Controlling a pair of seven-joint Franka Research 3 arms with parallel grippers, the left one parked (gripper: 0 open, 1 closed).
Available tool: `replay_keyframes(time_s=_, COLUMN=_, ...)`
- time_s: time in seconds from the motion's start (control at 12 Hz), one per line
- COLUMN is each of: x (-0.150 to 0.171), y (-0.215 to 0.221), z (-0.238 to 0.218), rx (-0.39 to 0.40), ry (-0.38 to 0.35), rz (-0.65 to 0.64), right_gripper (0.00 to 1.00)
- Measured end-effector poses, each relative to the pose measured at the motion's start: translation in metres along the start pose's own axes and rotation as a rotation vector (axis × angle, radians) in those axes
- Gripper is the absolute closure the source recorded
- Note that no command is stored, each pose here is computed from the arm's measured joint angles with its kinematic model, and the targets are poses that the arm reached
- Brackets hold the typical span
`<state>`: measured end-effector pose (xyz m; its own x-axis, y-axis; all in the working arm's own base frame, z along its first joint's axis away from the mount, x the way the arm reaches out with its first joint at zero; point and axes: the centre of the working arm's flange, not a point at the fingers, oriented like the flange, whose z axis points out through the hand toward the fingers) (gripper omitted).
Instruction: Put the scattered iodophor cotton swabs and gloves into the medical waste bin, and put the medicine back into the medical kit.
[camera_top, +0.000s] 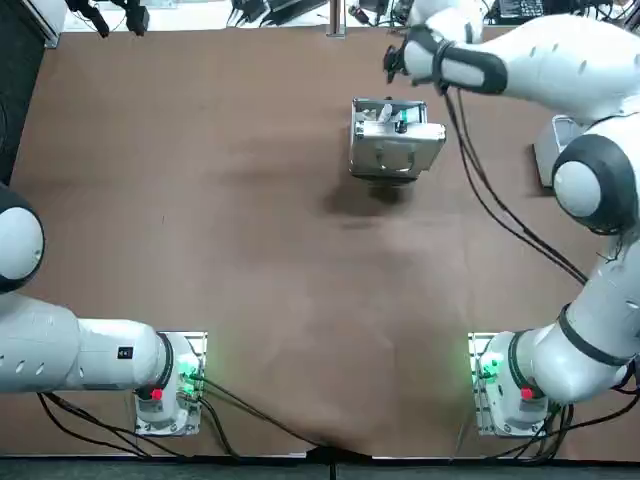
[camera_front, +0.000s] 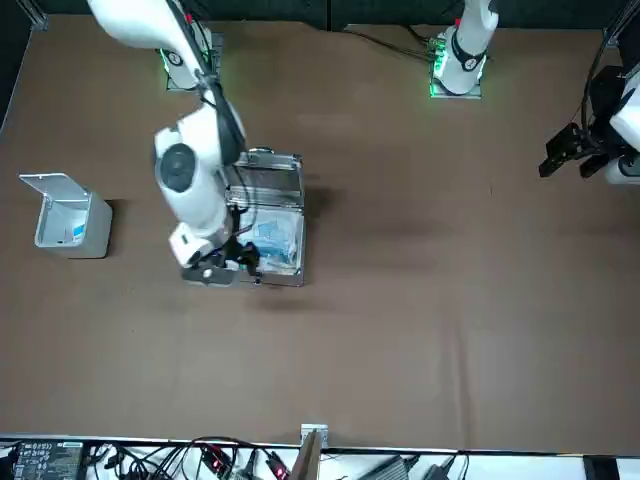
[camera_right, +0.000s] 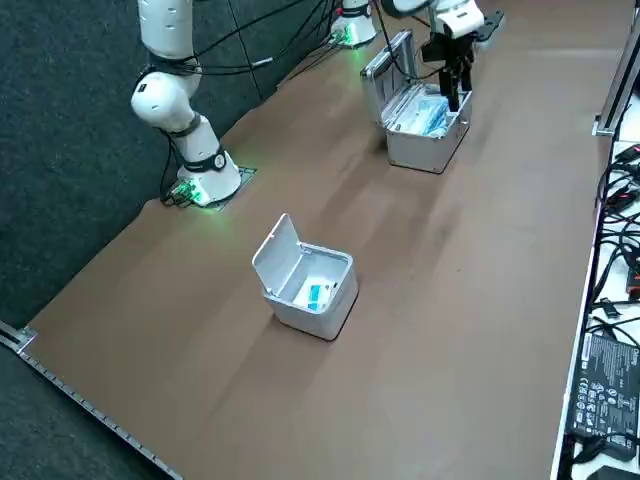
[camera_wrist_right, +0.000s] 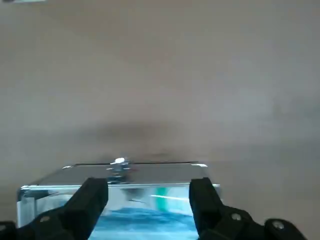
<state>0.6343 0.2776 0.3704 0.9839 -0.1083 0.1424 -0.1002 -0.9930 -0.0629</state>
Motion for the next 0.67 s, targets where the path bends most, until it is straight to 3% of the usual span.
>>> replay_keyframes(time_s=0.33, x=0.029, y=0.063, z=-0.069, rx=-0.055, ry=-0.049, rz=-0.065, right_gripper=0.0)
replay_keyframes(time_s=0.67, x=0.024, y=0.114, z=-0.127, rx=-0.1, ry=-0.132, rz=-0.153, right_gripper=0.0)
